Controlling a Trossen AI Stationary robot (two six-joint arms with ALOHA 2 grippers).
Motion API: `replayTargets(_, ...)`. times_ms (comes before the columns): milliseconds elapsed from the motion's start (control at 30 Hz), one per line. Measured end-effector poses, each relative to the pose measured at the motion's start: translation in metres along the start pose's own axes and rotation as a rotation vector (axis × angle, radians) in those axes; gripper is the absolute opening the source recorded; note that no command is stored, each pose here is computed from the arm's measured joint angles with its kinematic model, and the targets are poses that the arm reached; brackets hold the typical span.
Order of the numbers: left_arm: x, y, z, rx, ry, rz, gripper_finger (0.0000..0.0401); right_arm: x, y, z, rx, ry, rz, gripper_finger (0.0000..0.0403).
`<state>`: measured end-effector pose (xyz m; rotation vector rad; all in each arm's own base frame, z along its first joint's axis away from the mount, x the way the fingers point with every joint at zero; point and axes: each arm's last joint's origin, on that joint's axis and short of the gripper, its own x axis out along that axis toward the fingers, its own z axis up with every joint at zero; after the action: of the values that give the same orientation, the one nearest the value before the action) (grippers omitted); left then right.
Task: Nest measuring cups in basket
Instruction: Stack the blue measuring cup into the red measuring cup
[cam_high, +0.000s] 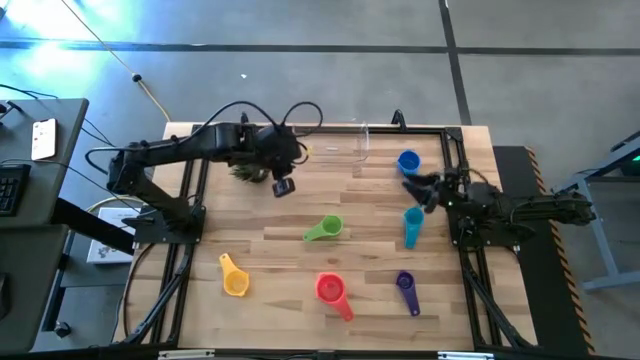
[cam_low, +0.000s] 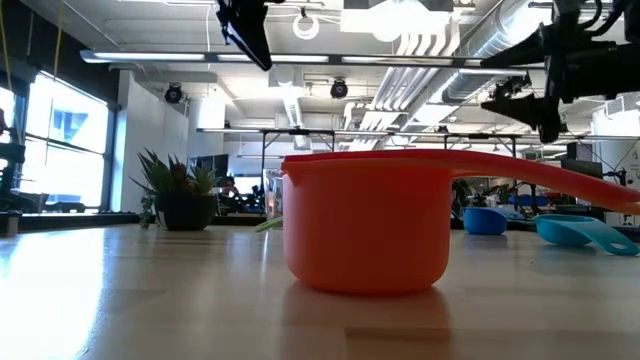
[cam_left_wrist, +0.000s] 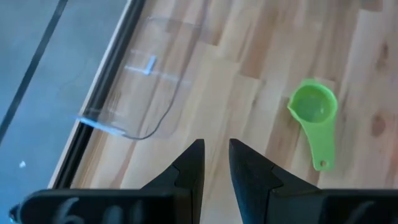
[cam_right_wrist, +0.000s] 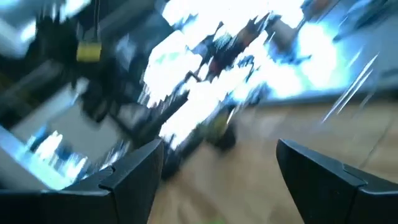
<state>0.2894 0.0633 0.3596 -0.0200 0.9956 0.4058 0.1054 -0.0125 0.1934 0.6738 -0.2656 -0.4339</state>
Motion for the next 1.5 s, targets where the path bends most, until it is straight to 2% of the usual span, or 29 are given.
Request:
replayTargets(133, 0.002, 0.01, 0.0, -0.073, 0.004, 0.019, 0.0062, -0.001, 0.003, 0.014, 0.052, -0.218, -0.084, 0.0304)
replayTargets(267, 0.003, 0.017, 0.0, -0.117, 0.007, 0.032, 0.0062, -0.005, 0.007, 0.026, -0.029, -0.353, -0.128, 0.0304)
replayTargets(433, 0.004, 0.022, 0.0, -0.15, 0.009, 0.042, 0.0062, -0.007, 0.02, 0.045, -0.119, -0.405, -0.147, 0.0304)
replayTargets(567, 0.004, 0.022, 0.0, -0.15, 0.009, 0.042, 0.0062, -0.009, 0.033, 0.064, -0.24, -0.402, -0.169, 0.0304)
replayTargets(833, 0.004, 0.022, 0.0, -0.15, 0.009, 0.042, 0.0062, -0.012, 0.059, 0.102, -0.478, -0.207, -0.344, 0.0304)
replayTargets(1033, 0.004, 0.022, 0.0, -0.149, 0.009, 0.042, 0.0062, 0.001, 0.086, 0.127, -0.606, -0.037, -0.43, 0.0304)
replayTargets(1267, 0.004, 0.022, 0.0, -0.149, 0.009, 0.042, 0.0062, 0.032, 0.107, 0.139, -0.591, 0.167, -0.603, 0.0304)
replayTargets(1500, 0.004, 0.022, 0.0, -0.149, 0.009, 0.042, 0.0062, 0.065, 0.094, 0.137, -0.496, 0.525, -0.776, 0.0304)
